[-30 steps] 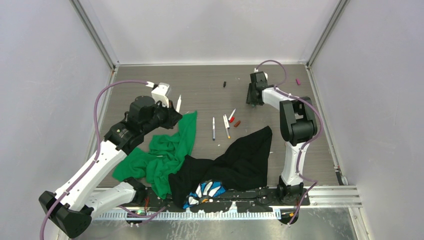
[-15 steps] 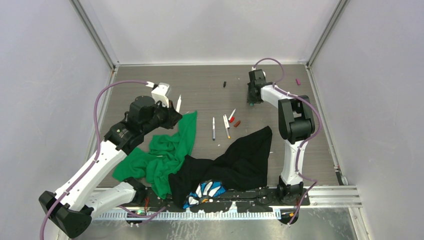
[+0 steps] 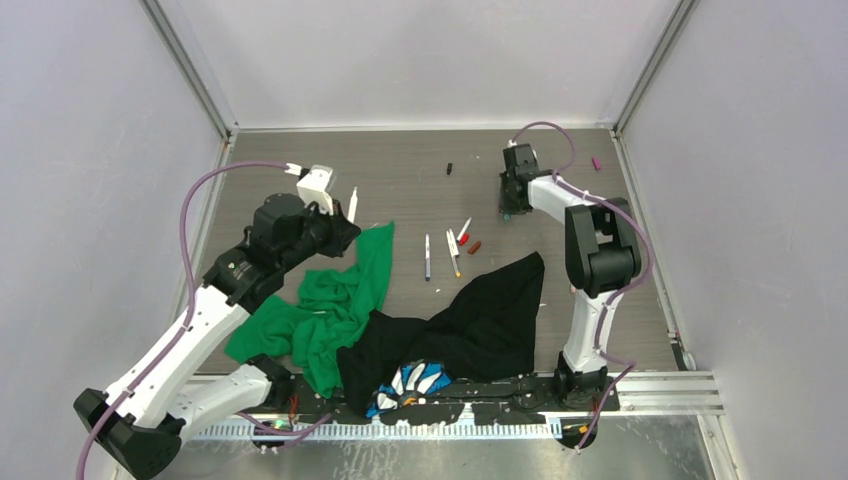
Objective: Insert the pens into the pen caps
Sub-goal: Insert the pen cap onto the pen.
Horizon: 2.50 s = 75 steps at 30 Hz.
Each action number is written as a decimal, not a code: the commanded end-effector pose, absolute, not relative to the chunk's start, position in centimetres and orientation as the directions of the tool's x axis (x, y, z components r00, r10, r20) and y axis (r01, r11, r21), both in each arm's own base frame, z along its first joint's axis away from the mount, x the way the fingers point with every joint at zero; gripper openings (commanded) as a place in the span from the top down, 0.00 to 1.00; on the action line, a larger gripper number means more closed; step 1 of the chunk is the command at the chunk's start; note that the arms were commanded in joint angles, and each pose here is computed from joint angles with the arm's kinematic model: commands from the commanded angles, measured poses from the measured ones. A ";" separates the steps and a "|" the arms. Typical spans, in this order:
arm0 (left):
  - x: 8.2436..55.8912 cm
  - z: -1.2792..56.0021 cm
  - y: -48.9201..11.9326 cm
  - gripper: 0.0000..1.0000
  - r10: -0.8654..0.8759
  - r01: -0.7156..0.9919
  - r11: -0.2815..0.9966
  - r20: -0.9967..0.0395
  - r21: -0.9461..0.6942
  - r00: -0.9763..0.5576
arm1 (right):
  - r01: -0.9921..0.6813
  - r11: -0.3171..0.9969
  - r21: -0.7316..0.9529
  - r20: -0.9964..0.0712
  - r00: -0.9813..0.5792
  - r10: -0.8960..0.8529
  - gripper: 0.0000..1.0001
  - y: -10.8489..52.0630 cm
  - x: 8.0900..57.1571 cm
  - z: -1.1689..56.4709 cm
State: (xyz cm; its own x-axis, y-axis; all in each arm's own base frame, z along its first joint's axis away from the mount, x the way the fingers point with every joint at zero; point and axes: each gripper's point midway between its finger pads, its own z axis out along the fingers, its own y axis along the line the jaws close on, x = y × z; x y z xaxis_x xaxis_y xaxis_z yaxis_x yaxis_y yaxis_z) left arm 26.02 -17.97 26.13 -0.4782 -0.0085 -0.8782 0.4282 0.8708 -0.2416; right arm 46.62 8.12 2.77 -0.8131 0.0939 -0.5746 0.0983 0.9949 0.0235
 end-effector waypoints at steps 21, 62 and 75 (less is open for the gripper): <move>18.7 34.9 -24.5 1.00 -0.125 0.845 0.397 -0.933 -0.359 -0.338 | -0.682 0.213 0.699 -0.674 -0.531 0.513 1.00 29.6 29.8 34.6; 17.7 34.5 -25.6 1.00 -0.110 0.863 0.274 -0.906 -0.424 -0.410 | -0.871 -0.080 0.485 -0.640 -0.416 0.646 1.00 32.5 22.6 43.8; 17.8 34.5 -25.7 1.00 -0.114 0.860 0.273 -0.903 -0.430 -0.415 | -0.876 -0.095 0.473 -0.640 -0.415 0.647 1.00 32.4 22.2 44.4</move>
